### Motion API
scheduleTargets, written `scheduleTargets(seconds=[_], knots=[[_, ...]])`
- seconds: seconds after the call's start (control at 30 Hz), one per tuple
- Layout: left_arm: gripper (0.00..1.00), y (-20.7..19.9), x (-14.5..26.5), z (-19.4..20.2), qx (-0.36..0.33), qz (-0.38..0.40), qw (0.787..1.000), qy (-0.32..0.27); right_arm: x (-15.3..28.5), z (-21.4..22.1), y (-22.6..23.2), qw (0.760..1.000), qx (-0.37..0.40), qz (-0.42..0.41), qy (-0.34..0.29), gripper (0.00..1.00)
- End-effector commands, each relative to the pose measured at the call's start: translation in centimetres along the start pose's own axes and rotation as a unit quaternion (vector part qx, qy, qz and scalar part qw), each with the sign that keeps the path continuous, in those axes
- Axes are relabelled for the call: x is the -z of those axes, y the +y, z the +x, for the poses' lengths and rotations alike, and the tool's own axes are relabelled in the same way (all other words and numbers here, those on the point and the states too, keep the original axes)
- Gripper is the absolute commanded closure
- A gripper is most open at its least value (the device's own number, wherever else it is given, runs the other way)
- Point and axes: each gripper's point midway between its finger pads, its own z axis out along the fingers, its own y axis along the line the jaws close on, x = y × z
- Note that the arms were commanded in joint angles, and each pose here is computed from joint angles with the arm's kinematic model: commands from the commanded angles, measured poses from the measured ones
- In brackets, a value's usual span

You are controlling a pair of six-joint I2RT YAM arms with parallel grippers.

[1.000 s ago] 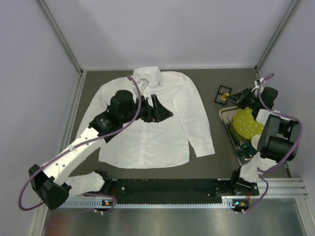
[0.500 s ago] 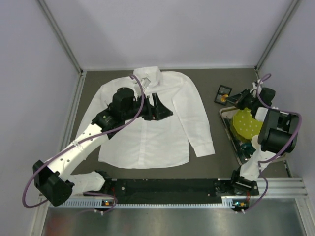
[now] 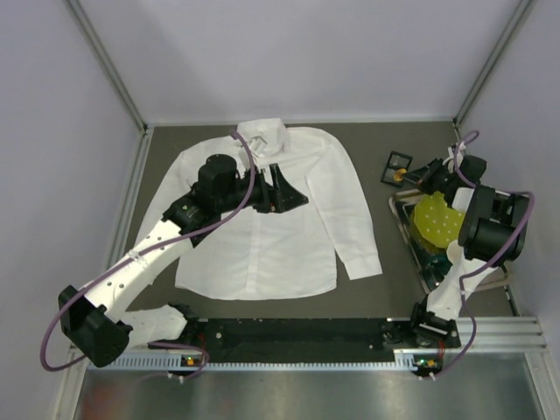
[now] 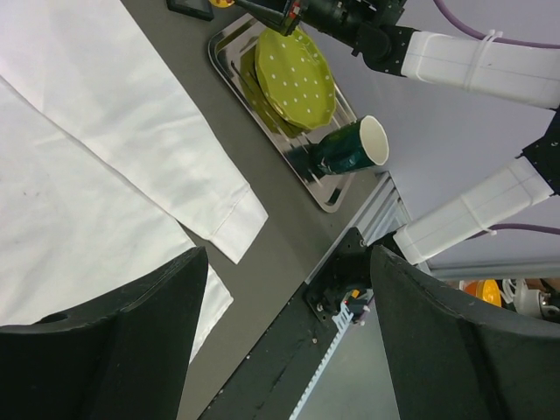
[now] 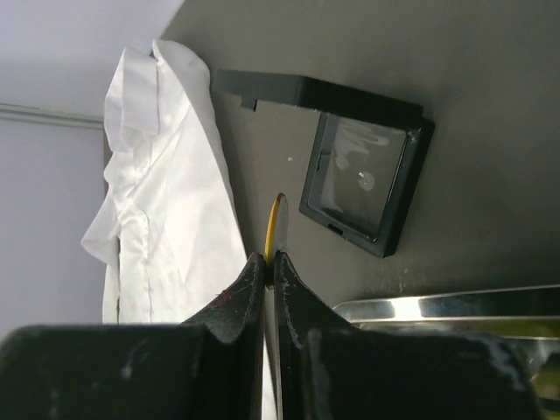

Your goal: Remove the brooch from the garment

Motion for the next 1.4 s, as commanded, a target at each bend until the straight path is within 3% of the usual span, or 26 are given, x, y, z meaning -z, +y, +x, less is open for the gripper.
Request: scheduleTargets(seconds=[0.0,1.37], knots=[[0.2,-1.6,0.1,-1.6,-0.009,0.033,0.999,-0.024,-0.7,-1.9,-0.2,0.999,0.031,0.002,-0.015,1.0],[0.21,-1.6,0.6,-1.3,-0.003,0.038,0.999,-0.022,-4.6,-1.0,-0.2,0.998,0.049,0.027,0.015,0.95]])
